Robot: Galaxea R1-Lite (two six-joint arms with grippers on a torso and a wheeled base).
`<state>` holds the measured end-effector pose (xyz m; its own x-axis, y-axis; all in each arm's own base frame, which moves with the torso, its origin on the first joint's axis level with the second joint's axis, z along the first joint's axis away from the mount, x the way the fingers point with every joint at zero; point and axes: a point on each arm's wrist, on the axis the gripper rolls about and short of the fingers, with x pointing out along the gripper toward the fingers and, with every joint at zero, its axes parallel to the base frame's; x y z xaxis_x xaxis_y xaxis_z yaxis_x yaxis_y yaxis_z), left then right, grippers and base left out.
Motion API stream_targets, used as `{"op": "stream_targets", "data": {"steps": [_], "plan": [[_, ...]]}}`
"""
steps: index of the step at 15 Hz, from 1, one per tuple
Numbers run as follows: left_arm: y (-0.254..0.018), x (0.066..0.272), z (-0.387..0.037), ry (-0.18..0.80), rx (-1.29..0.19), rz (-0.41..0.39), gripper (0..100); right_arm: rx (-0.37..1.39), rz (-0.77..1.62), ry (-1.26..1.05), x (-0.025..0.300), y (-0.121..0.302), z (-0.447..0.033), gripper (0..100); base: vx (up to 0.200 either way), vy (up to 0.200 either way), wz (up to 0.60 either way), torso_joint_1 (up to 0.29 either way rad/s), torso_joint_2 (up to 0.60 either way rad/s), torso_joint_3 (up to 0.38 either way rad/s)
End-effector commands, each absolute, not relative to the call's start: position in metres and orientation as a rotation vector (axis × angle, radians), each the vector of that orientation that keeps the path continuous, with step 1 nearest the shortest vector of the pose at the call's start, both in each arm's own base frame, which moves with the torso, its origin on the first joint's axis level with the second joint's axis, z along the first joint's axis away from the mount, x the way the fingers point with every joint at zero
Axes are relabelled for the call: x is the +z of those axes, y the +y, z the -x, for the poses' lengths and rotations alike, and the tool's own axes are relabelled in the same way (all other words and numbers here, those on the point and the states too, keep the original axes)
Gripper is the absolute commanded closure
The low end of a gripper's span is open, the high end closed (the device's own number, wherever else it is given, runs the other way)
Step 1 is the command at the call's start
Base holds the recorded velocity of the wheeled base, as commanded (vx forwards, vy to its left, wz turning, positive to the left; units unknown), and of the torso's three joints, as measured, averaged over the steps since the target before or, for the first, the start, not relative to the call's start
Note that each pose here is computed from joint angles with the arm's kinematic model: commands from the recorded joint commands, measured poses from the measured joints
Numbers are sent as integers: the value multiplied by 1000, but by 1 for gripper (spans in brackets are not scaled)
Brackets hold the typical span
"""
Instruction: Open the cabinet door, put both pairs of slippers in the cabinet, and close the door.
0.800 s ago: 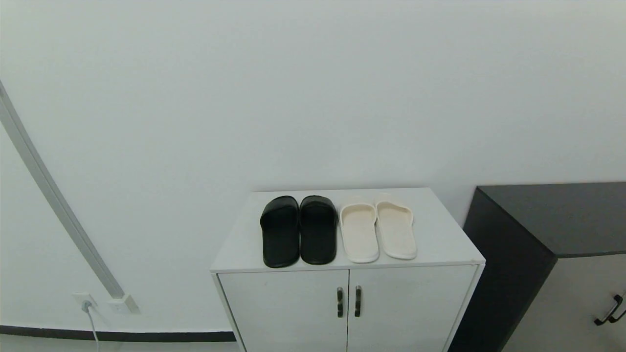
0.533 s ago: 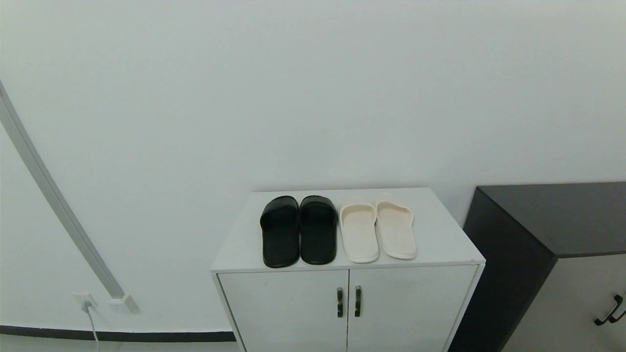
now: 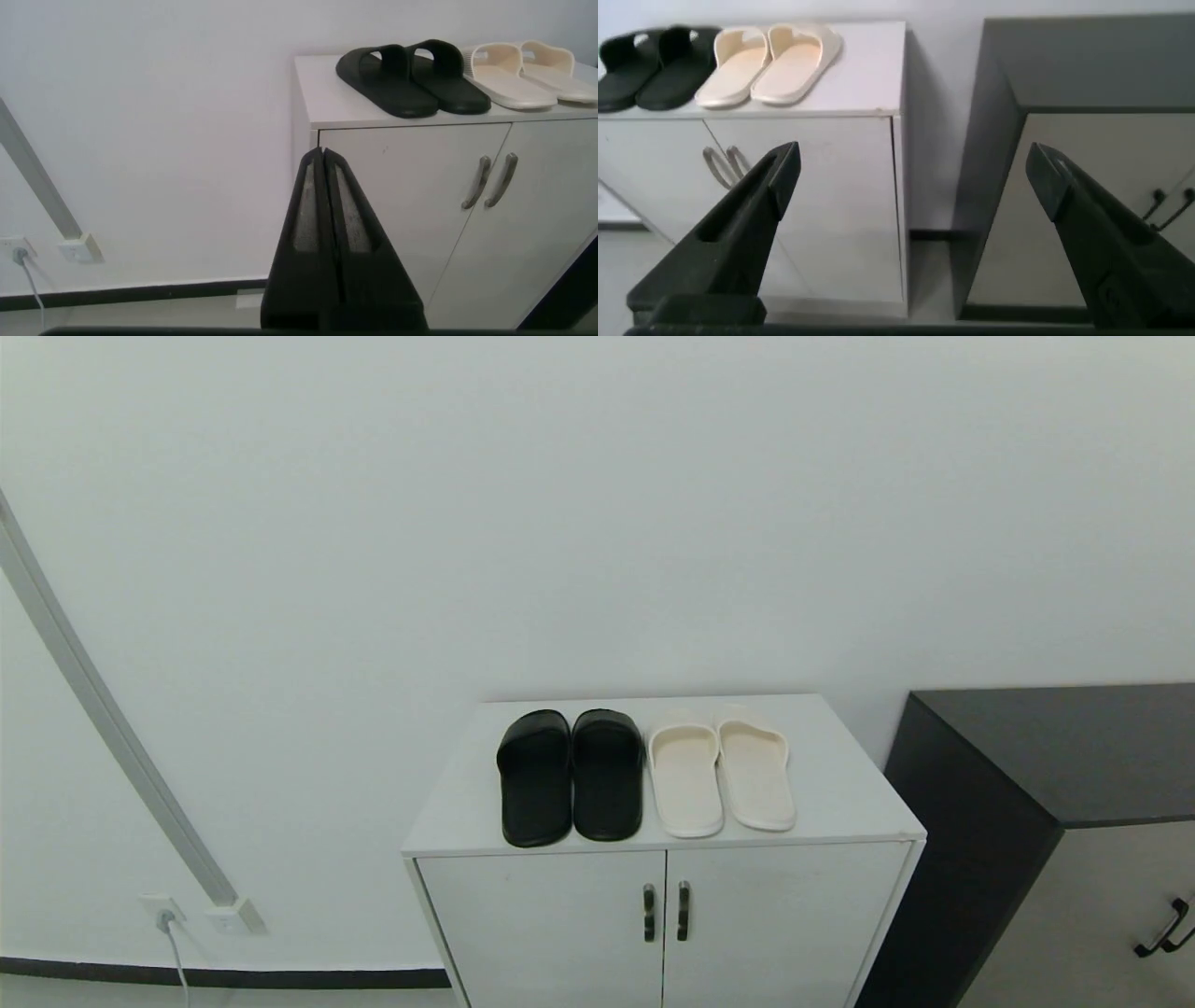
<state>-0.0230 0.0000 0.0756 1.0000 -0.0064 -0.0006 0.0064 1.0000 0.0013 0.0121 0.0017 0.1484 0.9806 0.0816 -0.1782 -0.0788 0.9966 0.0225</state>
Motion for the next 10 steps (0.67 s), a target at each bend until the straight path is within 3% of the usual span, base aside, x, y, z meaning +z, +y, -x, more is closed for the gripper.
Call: {"op": "stream_targets", "data": {"steps": [1, 5, 10], "plan": [[0, 75, 23, 3, -6, -5, 100, 134, -19, 333, 158, 5, -61, 0, 0, 0, 0, 0, 0, 0], [0, 76, 23, 2, -6, -9, 100, 219, -22, 377, 181, 44, -135, 0, 0, 0, 0, 0, 0, 0], [0, 76, 23, 1, -8, -9, 100, 246, -53, 418, 194, 131, -200, 0, 0, 0, 0, 0, 0, 0]]}}
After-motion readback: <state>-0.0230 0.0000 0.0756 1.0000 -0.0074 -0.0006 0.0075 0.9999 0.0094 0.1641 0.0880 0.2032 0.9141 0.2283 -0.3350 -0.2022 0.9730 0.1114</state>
